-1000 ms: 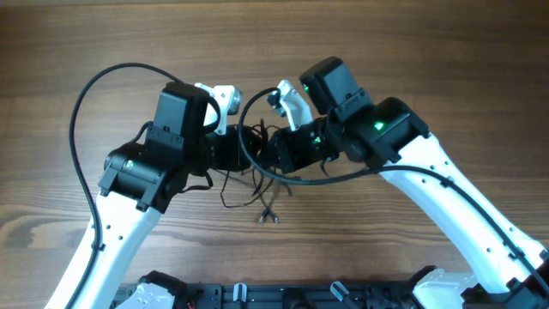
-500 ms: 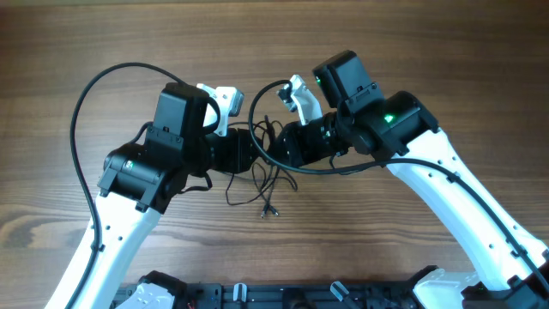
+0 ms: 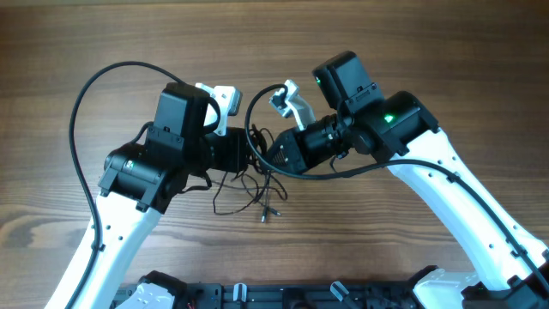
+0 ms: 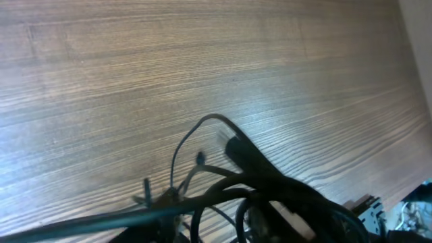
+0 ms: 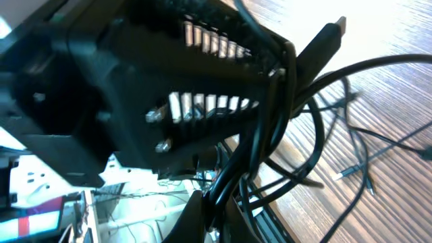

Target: Untangle cables

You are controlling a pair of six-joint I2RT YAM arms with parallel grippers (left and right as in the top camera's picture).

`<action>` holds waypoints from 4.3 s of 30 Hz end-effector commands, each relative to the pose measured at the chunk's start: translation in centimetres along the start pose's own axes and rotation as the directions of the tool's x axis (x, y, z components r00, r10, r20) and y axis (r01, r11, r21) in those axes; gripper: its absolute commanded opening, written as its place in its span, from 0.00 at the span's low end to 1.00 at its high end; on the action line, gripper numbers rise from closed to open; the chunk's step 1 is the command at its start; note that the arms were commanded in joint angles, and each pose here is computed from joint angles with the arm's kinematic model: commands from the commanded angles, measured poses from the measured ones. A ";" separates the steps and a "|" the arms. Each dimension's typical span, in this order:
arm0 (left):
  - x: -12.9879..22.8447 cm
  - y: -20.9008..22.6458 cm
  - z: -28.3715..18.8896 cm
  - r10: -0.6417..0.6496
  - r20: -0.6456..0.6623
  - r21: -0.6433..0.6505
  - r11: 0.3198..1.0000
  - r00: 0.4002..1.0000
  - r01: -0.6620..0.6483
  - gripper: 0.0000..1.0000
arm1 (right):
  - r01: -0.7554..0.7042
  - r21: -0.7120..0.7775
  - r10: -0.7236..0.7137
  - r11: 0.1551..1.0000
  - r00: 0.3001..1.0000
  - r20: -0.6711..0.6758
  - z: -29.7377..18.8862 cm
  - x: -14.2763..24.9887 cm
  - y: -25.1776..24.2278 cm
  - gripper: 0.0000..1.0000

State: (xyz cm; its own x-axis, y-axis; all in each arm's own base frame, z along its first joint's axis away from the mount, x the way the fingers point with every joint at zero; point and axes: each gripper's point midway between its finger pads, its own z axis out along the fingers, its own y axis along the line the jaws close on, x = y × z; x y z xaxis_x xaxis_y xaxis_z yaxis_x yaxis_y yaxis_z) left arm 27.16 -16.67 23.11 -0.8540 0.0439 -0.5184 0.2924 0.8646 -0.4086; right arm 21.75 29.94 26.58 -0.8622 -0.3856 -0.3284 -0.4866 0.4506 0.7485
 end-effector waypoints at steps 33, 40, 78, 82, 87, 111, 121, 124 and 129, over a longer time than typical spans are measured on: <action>-2.4 5.1 -1.1 -0.426 0.153 -0.117 0.888 0.892 0.444 0.04 | 0.450 0.029 -0.450 0.893 0.892 0.035 -2.9 1.6 2.6 0.04; -2.3 5.1 -1.1 -0.434 0.153 -0.116 0.884 0.888 0.452 0.04 | 0.378 0.185 -0.398 0.907 0.913 0.085 -4.7 0.9 1.9 0.04; -3.8 -2.1 -1.4 -0.448 -0.004 0.257 0.863 0.894 0.434 0.04 | 0.158 0.268 -0.192 0.950 0.975 0.107 -3.1 -1.2 -1.8 0.78; -3.8 -2.2 -1.4 -0.454 -0.009 0.261 0.859 0.891 0.440 0.04 | 0.184 0.267 -0.216 0.946 0.972 0.094 -2.6 -1.4 -1.9 0.61; -3.8 -2.0 -1.4 -0.455 0.000 0.252 0.862 0.890 0.441 0.04 | 0.192 0.265 -0.220 0.945 0.972 0.080 -1.9 -1.3 -1.9 0.11; 0.4 11.3 -3.2 -0.709 0.236 -0.246 0.618 0.665 0.746 0.04 | -0.681 0.614 0.229 0.398 0.722 0.653 -11.4 0.2 -13.9 0.04; 0.6 12.2 -3.6 -0.717 0.276 -0.276 0.578 0.640 0.768 0.04 | -0.732 0.612 0.254 0.300 0.680 0.688 -15.0 1.3 -16.7 0.10; 0.4 11.3 -3.2 -0.729 0.242 -0.238 0.595 0.641 0.767 0.04 | -0.661 0.642 0.269 0.389 0.748 0.607 -13.9 1.0 -16.2 0.14; -0.6 10.0 -2.8 -0.728 0.205 -0.168 0.632 0.654 0.757 0.04 | -0.424 0.532 0.234 0.733 0.891 0.389 -9.0 -1.5 -12.0 0.07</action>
State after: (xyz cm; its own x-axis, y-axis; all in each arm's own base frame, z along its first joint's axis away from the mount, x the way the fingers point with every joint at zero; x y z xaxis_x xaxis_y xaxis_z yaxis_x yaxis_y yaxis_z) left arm 29.00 -5.64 20.77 -0.6669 -0.7120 -0.2196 -0.5632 0.6747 -0.4771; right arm 31.33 12.99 22.42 -0.8728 0.3005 -0.3845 0.2273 0.9476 0.2246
